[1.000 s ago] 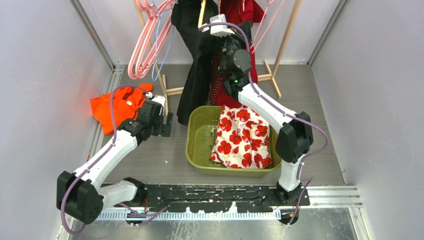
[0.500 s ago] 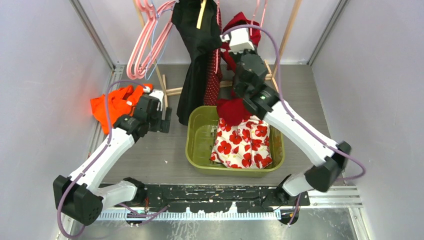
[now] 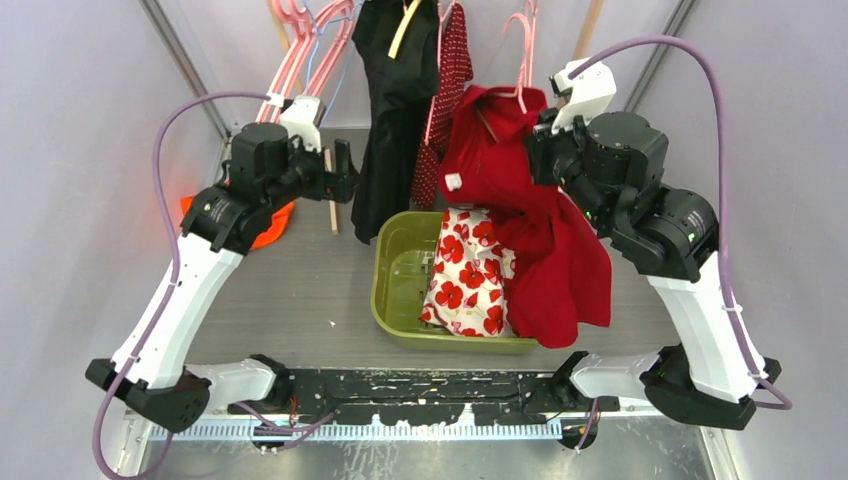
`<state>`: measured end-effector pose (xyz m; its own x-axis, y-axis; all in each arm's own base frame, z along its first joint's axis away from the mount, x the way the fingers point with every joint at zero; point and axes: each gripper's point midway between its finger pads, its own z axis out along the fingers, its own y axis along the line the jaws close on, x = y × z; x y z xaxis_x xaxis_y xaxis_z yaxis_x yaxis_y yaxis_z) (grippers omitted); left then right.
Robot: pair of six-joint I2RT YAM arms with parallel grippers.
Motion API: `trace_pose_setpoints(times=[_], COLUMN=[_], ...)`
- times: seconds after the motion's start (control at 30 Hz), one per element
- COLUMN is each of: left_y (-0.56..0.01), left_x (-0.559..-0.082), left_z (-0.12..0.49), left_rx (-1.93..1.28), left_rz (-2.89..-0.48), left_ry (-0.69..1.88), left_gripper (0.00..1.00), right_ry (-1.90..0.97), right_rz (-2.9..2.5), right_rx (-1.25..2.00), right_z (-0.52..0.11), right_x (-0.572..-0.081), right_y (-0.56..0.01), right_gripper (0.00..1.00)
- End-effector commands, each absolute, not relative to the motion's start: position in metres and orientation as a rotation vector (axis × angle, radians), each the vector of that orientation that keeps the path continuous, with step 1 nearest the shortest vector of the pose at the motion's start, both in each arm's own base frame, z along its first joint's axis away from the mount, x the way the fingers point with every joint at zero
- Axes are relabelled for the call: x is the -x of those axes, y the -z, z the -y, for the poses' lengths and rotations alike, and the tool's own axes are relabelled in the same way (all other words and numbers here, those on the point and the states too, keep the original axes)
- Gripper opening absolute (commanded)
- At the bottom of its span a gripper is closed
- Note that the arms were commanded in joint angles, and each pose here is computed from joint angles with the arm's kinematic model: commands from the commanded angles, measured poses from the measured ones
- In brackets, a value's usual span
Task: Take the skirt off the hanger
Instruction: Pick up the hanger from the clothesline, then remove the skirt from the hanger.
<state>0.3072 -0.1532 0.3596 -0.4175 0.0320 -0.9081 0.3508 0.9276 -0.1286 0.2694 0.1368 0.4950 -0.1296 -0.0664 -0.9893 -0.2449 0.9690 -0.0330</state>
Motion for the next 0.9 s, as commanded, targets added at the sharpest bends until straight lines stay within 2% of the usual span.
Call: trace_pose_setpoints(times=[0.0,0.23,0.43,0.57,0.87], left_y=[-0.402,-0.416,-0.415,-0.420,-0.441], left_x=[-0.312,-0.322,-0.300,-0.281,-0.271], left_z=[0.185,0.245,0.286,0.294,0.292], left_rx=[-0.359,-0.439,-0.534,-0.554,-0.509], left_rz=[-1.883,-1.850,-1.854,-1.823,-1.785], left_ry=[0.470,0.620,0.708,0.758,0.820], left_gripper=[0.88,0.89,0.89,0.89,0.89], right_ry=[-0.445,-0.574,-0.632,-0.678,-0.756], right_rz=[-1.756,-1.790,-1.739,-1.726,-1.735], right_rx=[0.329,0.348,0.316,0.320,0.343], right_z=[-0.168,-0.173,-0.169,-0.172,-0.177], right_x=[-0.234,-0.211,-0.200,-0.195,-0.182], right_y=[-0.494,-0.496,-0.516,-0.522,-0.530], right_gripper=[0.01,0.01,0.01,0.01,0.01])
